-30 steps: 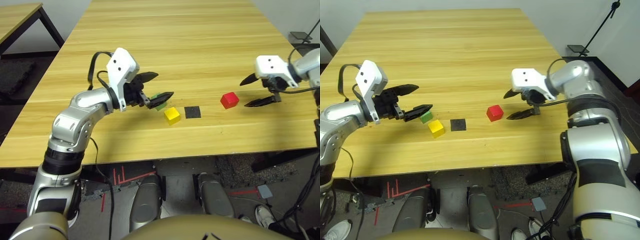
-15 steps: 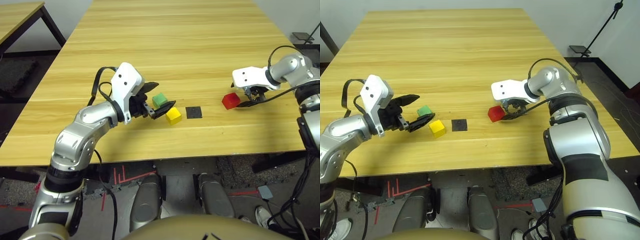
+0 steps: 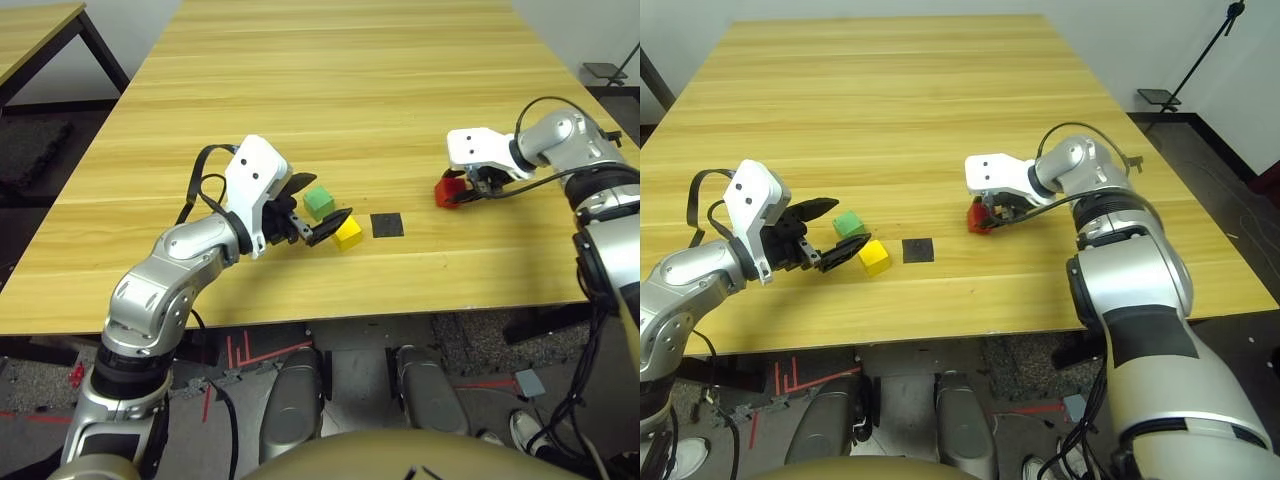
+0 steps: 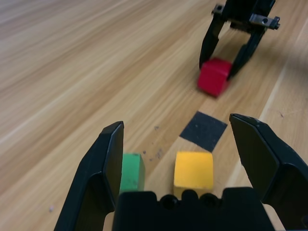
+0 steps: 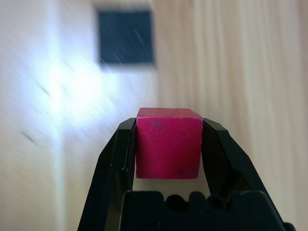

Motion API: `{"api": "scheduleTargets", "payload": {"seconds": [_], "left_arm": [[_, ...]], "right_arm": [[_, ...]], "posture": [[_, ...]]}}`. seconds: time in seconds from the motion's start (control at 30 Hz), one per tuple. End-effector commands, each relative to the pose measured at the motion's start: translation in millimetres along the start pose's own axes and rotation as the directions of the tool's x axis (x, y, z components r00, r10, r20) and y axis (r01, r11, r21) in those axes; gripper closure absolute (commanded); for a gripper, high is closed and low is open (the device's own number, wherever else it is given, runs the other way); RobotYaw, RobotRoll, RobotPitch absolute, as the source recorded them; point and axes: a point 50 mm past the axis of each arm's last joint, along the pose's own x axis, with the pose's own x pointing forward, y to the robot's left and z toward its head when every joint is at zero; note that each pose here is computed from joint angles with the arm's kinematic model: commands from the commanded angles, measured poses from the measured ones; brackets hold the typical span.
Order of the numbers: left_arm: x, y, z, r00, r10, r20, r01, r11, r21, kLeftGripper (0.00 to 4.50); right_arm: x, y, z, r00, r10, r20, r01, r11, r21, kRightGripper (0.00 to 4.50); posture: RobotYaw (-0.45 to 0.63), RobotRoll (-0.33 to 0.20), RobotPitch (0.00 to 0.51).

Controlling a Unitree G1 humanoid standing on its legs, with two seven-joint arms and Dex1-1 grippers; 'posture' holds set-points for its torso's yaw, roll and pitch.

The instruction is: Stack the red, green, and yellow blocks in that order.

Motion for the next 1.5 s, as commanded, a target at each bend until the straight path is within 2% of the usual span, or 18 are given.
{"api": "scheduleTargets", "payload": {"seconds": [0.03, 0.17, 0.3, 0.8, 1.5], "left_arm": [[5, 0, -4, 0.999, -0.035, -0.034, 0.035, 0.999, -0.022, 0.0], [9, -1, -6, 0.998, -0.039, -0.042, 0.038, 0.999, -0.022, 0.0], [11, 0, -8, 0.999, -0.022, -0.042, 0.021, 1.0, -0.018, 0.0], [8, 4, -14, 0.997, 0.045, -0.067, -0.047, 0.999, -0.025, 0.0], [9, 10, -15, 0.996, 0.061, -0.065, -0.063, 0.998, -0.029, 0.0]], "right_arm": [[6, -4, 37, 0.998, 0.059, 0.031, -0.058, 0.998, -0.024, 2.44], [19, 4, 53, 0.994, 0.083, -0.073, -0.087, 0.995, -0.049, 2.44], [27, 12, 58, 0.986, 0.089, -0.139, -0.098, 0.993, -0.059, 2.44], [55, 15, 64, 0.991, 0.065, -0.119, -0.076, 0.993, -0.095, 2.44], [57, 27, 54, 0.979, 0.099, -0.179, -0.113, 0.991, -0.073, 2.44]], "posture": [[0.43, -0.218, 0.12], [0.45, -0.234, 0.112], [0.48, -0.252, 0.114], [0.52, -0.272, 0.12], [0.5, -0.263, 0.143]]}}
